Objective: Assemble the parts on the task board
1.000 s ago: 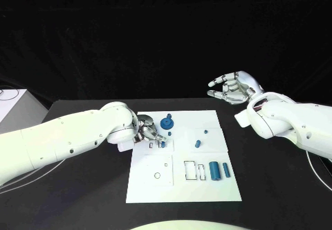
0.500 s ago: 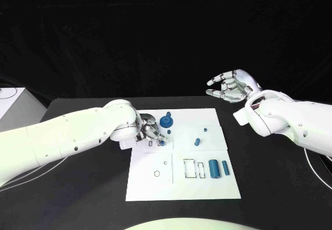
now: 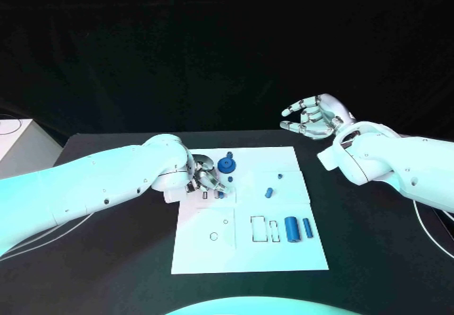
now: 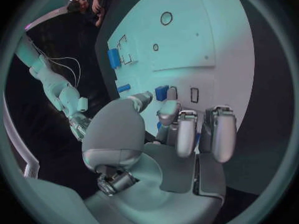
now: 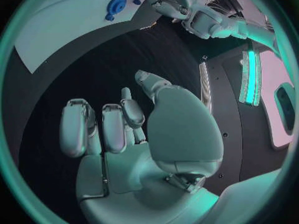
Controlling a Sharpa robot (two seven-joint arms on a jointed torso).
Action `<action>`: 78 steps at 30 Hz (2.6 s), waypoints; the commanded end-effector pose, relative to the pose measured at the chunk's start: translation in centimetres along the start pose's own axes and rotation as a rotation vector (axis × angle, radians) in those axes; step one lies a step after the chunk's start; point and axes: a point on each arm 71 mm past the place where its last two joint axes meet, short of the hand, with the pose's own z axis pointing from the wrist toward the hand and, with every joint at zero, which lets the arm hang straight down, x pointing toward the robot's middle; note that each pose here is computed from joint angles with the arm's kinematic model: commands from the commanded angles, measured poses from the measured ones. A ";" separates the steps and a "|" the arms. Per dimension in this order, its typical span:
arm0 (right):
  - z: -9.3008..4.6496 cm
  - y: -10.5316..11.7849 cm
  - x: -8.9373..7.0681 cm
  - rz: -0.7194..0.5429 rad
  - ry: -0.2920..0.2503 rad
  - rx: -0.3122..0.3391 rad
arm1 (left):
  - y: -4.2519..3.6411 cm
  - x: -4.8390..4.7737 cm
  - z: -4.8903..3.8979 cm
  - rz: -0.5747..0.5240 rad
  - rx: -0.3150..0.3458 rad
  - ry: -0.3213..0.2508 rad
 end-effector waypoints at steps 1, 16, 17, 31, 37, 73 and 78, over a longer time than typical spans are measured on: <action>0.0 0.0 0.2 -0.008 0.015 -0.002 | -0.14 -0.01 -0.01 0.015 0.001 0.018; 0.1 -0.2 0.4 -0.008 0.029 0.012 | -0.25 0.08 0.09 -0.015 0.013 0.040; 0.1 -0.2 0.5 -0.008 0.031 0.014 | -0.27 0.08 0.10 -0.020 0.016 0.041; 0.0 -0.5 0.7 -0.009 0.049 0.027 | -0.02 -0.04 -0.27 -0.108 0.044 0.033; -0.1 -0.6 0.7 -0.008 0.058 0.032 | 0.22 -0.12 -0.65 -0.140 0.051 0.025; -0.3 -0.8 0.6 -0.009 0.053 0.034 | 0.99 -0.05 -1.60 -0.012 0.037 -0.121; -0.3 -0.7 0.6 -0.009 0.053 0.033 | 0.90 0.31 -1.35 -0.002 0.033 -0.109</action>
